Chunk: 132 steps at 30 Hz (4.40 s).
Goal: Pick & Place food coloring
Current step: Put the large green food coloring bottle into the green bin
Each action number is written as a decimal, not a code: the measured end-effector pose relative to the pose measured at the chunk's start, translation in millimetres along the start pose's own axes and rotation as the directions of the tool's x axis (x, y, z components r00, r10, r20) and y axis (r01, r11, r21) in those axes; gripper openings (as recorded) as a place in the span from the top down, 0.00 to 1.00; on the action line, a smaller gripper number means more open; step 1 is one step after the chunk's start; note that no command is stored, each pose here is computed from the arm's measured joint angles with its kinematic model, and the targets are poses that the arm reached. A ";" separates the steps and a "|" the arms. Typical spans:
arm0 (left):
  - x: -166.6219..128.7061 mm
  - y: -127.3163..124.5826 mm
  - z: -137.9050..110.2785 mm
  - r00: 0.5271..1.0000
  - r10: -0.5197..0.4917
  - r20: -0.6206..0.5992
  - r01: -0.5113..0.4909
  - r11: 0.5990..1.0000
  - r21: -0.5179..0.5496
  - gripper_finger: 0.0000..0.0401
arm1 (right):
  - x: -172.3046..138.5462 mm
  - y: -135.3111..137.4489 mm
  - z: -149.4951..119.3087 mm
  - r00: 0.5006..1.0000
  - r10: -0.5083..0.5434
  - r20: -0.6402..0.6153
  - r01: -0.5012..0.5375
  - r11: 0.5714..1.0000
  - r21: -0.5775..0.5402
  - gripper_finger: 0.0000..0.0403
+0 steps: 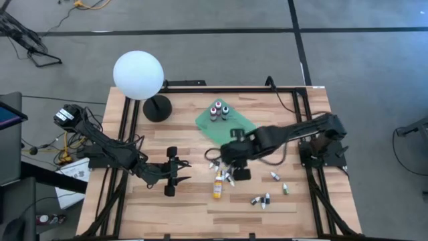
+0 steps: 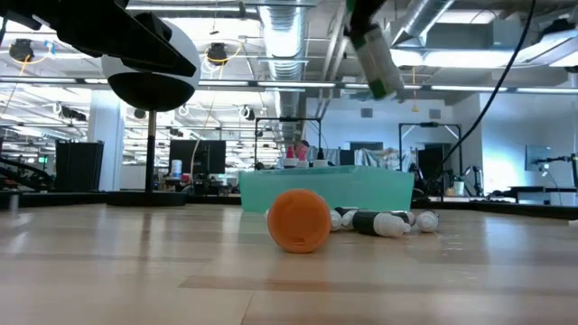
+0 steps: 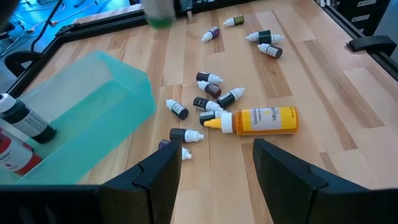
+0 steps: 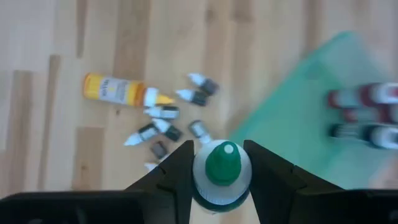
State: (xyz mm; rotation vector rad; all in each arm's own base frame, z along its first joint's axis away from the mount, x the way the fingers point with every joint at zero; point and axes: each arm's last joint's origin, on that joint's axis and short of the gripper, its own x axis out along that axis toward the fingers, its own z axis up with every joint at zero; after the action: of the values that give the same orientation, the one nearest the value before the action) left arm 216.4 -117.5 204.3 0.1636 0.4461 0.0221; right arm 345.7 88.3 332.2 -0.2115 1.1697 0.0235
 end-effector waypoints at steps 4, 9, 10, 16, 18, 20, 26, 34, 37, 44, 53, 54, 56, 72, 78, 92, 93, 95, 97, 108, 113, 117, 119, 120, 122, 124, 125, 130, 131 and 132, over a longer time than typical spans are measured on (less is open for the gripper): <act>0.0 0.2 -1.1 1.000 0.004 -0.009 -0.004 1.000 0.000 0.52 | -32.5 -9.3 -11.3 0.993 -0.082 0.087 0.081 0.996 0.022 0.71; 0.0 0.4 -1.0 1.000 0.009 -0.008 -0.009 1.000 0.000 0.52 | -52.2 -18.5 -37.1 0.971 -0.204 0.124 0.195 0.977 0.080 0.69; 0.0 0.4 -1.0 1.000 0.010 -0.009 -0.010 1.000 0.000 0.52 | -53.4 -20.0 -42.6 0.966 -0.226 0.127 0.217 0.972 0.087 0.69; 0.0 0.8 -0.9 1.000 0.023 -0.007 -0.023 1.000 0.000 0.52 | -48.4 -30.5 -71.3 0.930 -0.308 0.201 0.281 0.947 0.155 0.72; 0.0 1.2 -0.8 0.999 0.035 -0.005 -0.035 0.999 0.000 0.52 | -41.8 -35.2 -79.1 0.912 -0.324 0.250 0.285 0.941 0.181 0.71; 0.3 1.7 -0.6 0.999 0.039 -0.003 -0.039 0.999 -0.002 0.52 | -32.4 -41.3 -85.2 0.888 -0.345 0.303 0.292 0.934 0.208 0.70; 1.6 4.0 -0.3 0.999 0.046 -0.004 -0.046 0.999 -0.013 0.52 | 10.3 -62.3 -100.6 0.810 -0.408 0.421 0.299 0.905 0.303 0.71; 1.6 4.0 -0.2 0.999 0.046 -0.004 -0.046 0.999 -0.017 0.52 | 68.0 -90.7 -108.4 0.768 -0.438 0.467 0.228 0.869 0.440 0.70; 1.6 4.0 -0.2 0.999 0.046 -0.004 -0.046 0.999 -0.017 0.52 | 86.6 -98.9 -103.0 0.770 -0.425 0.475 0.197 0.867 0.457 0.70; 1.6 4.0 -0.4 0.999 0.047 -0.005 -0.047 0.999 -0.016 0.52 | 125.8 -111.1 -97.3 0.776 -0.419 0.471 0.165 0.856 0.490 0.70; 2.1 5.2 -0.5 0.999 0.054 -0.008 -0.054 0.998 -0.016 0.52 | 147.3 -120.6 -96.6 0.785 -0.434 0.443 0.173 0.840 0.515 0.70; 2.5 5.9 -0.5 0.998 0.056 -0.008 -0.056 0.998 -0.017 0.52 | 149.0 -122.6 -95.1 0.785 -0.436 0.440 0.175 0.838 0.517 0.70; 2.8 6.4 -0.5 0.998 0.058 -0.009 -0.058 0.998 -0.018 0.52 | 152.4 -125.9 -92.9 0.791 -0.438 0.427 0.183 0.836 0.518 0.70; 2.8 6.5 -0.5 0.998 0.059 -0.009 -0.059 0.998 -0.018 0.52 | 155.2 -137.7 -80.9 0.816 -0.451 0.361 0.238 0.832 0.501 0.70; 2.8 6.5 -0.5 0.998 0.059 -0.009 -0.059 0.998 -0.018 0.52 | 155.5 -140.2 -82.5 0.819 -0.453 0.352 0.243 0.829 0.503 0.70; 2.9 6.8 -0.5 0.998 0.064 -0.009 -0.064 0.998 -0.013 0.52 | 155.3 -144.0 -83.5 0.816 -0.457 0.354 0.258 0.836 0.484 0.70; 2.9 6.9 -0.5 0.998 0.065 -0.009 -0.065 0.998 -0.013 0.52 | 155.1 -144.1 -83.2 0.815 -0.458 0.356 0.259 0.837 0.483 0.70; 2.9 7.0 -0.5 0.998 0.069 -0.009 -0.069 0.998 -0.012 0.52 | 156.1 -144.2 -82.9 0.813 -0.459 0.359 0.266 0.840 0.473 0.70; 2.9 7.0 -0.5 0.998 0.070 -0.009 -0.070 0.997 -0.012 0.52 | 158.0 -144.0 -83.4 0.816 -0.457 0.355 0.268 0.842 0.469 0.70; 2.9 7.0 -0.5 0.997 0.071 -0.009 -0.071 0.997 -0.012 0.52 | 168.0 -144.9 -85.3 0.823 -0.454 0.341 0.275 0.845 0.460 0.70; 2.9 7.0 -0.6 0.997 0.070 -0.010 -0.071 0.997 -0.012 0.52 | 171.0 -146.5 -84.2 0.817 -0.461 0.348 0.283 0.845 0.454 0.70; 2.9 7.1 -1.1 0.997 0.071 -0.014 -0.071 0.997 -0.009 0.52 | 170.8 -146.5 -83.6 0.813 -0.462 0.354 0.283 0.845 0.453 0.70; 2.9 7.1 -1.0 0.997 0.071 -0.014 -0.071 0.997 -0.009 0.52 | 171.1 -146.1 -84.0 0.816 -0.460 0.350 0.287 0.848 0.446 0.70; 2.9 7.1 -1.0 0.997 0.071 -0.014 -0.071 0.997 -0.009 0.52 | 171.0 -146.3 -84.0 0.816 -0.461 0.350 0.288 0.848 0.445 0.70; 2.9 7.0 -1.0 0.997 0.071 -0.014 -0.071 0.997 -0.009 0.52 | 170.9 -146.3 -83.9 0.815 -0.461 0.351 0.288 0.848 0.445 0.69; 2.9 7.1 -1.0 0.997 0.071 -0.014 -0.071 0.997 -0.009 0.52 | 171.0 -147.1 -84.3 0.815 -0.462 0.349 0.289 0.847 0.446 0.67; 2.9 7.1 -1.0 0.997 0.071 -0.013 -0.071 0.997 -0.009 0.52 | 171.0 -147.7 -84.5 0.815 -0.464 0.348 0.290 0.846 0.448 0.66; 2.9 7.1 -1.0 0.997 0.071 -0.013 -0.071 0.997 -0.009 0.52 | 170.9 -148.4 -84.8 0.814 -0.465 0.347 0.291 0.845 0.450 0.63; 2.9 7.1 -1.0 0.997 0.071 -0.013 -0.071 0.997 -0.009 0.52 | 170.9 -148.3 -84.8 0.814 -0.465 0.347 0.291 0.845 0.449 0.62; 2.9 7.1 -1.0 0.997 0.071 -0.013 -0.071 0.997 -0.009 0.52 | 170.9 -148.3 -84.8 0.814 -0.465 0.347 0.291 0.845 0.449 0.62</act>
State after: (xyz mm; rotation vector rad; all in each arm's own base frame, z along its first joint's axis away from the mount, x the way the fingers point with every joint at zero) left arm 218.7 -110.2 203.4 0.1697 0.4527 0.0949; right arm 354.6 -87.7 166.9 -0.0895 0.6320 -0.4938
